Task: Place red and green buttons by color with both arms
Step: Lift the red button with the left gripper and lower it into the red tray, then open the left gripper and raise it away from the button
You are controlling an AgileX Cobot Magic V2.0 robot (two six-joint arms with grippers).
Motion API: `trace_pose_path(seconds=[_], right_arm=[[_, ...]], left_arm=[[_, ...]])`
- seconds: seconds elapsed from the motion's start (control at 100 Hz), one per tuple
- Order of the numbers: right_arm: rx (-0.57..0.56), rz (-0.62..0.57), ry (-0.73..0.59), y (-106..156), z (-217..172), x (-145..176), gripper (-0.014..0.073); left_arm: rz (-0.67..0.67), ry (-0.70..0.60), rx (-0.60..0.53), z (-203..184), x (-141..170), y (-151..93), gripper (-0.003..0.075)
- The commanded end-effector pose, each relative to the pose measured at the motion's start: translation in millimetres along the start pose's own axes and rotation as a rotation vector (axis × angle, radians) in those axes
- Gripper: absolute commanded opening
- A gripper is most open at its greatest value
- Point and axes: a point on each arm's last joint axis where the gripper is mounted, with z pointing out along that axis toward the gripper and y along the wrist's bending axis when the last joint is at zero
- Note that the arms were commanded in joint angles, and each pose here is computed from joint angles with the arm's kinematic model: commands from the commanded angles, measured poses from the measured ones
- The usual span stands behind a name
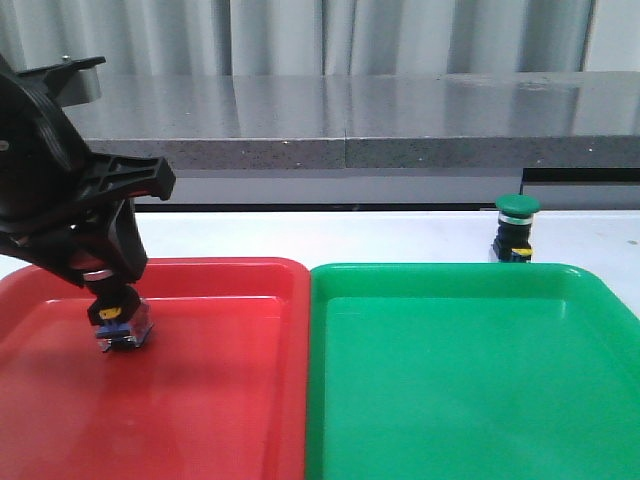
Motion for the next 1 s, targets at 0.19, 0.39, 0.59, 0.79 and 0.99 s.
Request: trace_pose_path(seconds=[0.19, 0.39, 0.59, 0.79, 0.99], right_arm=[[-0.012, -0.012, -0.119, 1, -3, -14, -0.0066], [-0.012, -0.012, -0.119, 1, -3, -14, -0.0066], [-0.012, -0.012, -0.119, 1, -3, -14, -0.0066], [-0.012, -0.012, -0.119, 1, -3, -14, -0.0066], [-0.012, -0.012, -0.119, 1, -3, -14, -0.0066]], left_arm=[[-0.016, -0.086, 0.039, -13, -11, -8, 0.0342], [-0.023, -0.078, 0.040, -13, -10, -8, 0.0558], [-0.023, -0.077, 0.040, -13, -10, -8, 0.0558], [-0.010, -0.129, 0.051, -26, -14, -9, 0.0558], [0.005, -0.278, 0.073, -58, -24, -7, 0.0557]])
